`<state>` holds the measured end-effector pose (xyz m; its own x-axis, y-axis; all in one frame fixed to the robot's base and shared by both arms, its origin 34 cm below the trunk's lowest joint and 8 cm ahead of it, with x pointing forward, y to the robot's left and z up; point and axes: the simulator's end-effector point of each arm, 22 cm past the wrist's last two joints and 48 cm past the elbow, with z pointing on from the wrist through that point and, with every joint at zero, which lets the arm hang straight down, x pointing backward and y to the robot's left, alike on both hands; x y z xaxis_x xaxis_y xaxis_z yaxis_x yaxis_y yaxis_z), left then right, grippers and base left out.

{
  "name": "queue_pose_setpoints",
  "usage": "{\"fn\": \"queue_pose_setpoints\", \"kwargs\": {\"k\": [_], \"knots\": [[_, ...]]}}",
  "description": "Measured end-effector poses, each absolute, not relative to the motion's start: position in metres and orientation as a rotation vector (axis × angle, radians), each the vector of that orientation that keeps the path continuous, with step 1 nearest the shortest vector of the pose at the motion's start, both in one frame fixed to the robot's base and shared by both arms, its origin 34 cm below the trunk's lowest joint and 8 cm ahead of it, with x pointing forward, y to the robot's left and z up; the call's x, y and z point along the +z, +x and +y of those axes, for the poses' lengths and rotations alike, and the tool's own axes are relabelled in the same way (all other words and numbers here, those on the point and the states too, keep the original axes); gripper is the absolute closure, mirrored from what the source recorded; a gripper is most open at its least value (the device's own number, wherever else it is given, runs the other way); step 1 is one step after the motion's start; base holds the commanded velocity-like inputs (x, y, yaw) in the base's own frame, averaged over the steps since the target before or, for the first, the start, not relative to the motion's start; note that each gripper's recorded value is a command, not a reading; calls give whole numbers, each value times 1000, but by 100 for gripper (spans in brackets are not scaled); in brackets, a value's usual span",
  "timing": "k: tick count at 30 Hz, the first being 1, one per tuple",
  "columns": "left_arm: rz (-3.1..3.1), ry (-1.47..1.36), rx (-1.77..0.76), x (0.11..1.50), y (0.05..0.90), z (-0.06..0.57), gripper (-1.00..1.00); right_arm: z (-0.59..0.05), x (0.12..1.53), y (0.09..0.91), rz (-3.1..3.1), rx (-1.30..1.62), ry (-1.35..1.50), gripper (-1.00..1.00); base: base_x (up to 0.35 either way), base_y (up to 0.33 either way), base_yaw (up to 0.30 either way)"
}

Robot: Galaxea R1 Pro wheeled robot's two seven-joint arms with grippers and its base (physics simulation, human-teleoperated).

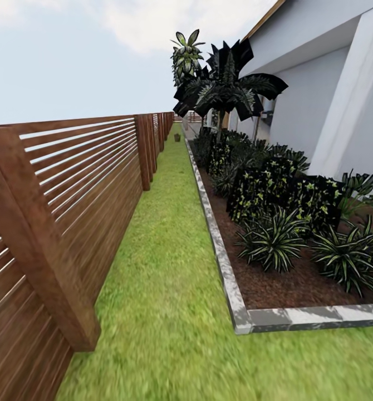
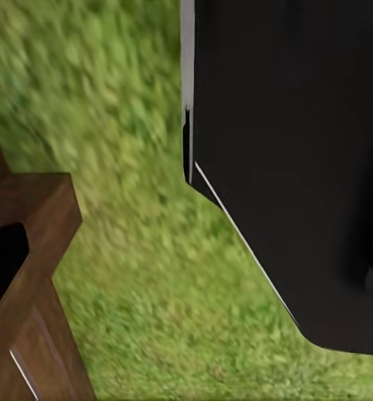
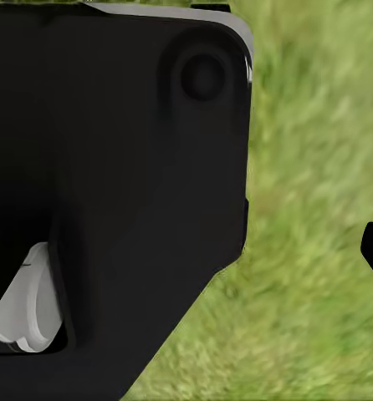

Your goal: Take the three Easter eggs out of the wicker basket on the lawn in the garden, then place them on the lawn next to a single tree (choose any tree) so that all three eggs are next to the same tree and none are left in the basket.

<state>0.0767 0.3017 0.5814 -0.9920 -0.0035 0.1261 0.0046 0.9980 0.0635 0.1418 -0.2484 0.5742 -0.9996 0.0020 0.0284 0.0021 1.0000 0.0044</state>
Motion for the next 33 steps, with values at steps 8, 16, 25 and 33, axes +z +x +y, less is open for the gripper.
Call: {"fn": "queue_pose_setpoints", "kwargs": {"k": [8,16,25,33], "knots": [[-3021,0,-96,581,80,302,-100,-248,574,145,-3121,-7,-3,-100,314,132,0],[-3022,0,-96,581,80,302,-100,-248,574,145,-3121,-7,-3,-100,316,93,0],[-3028,0,-96,581,82,302,-100,-249,574,147,-3128,-6,-3,-100,323,4,-117],[-3037,1,-97,580,86,302,-100,-248,575,151,-3137,-7,-3,-100,323,0,-126]]}}
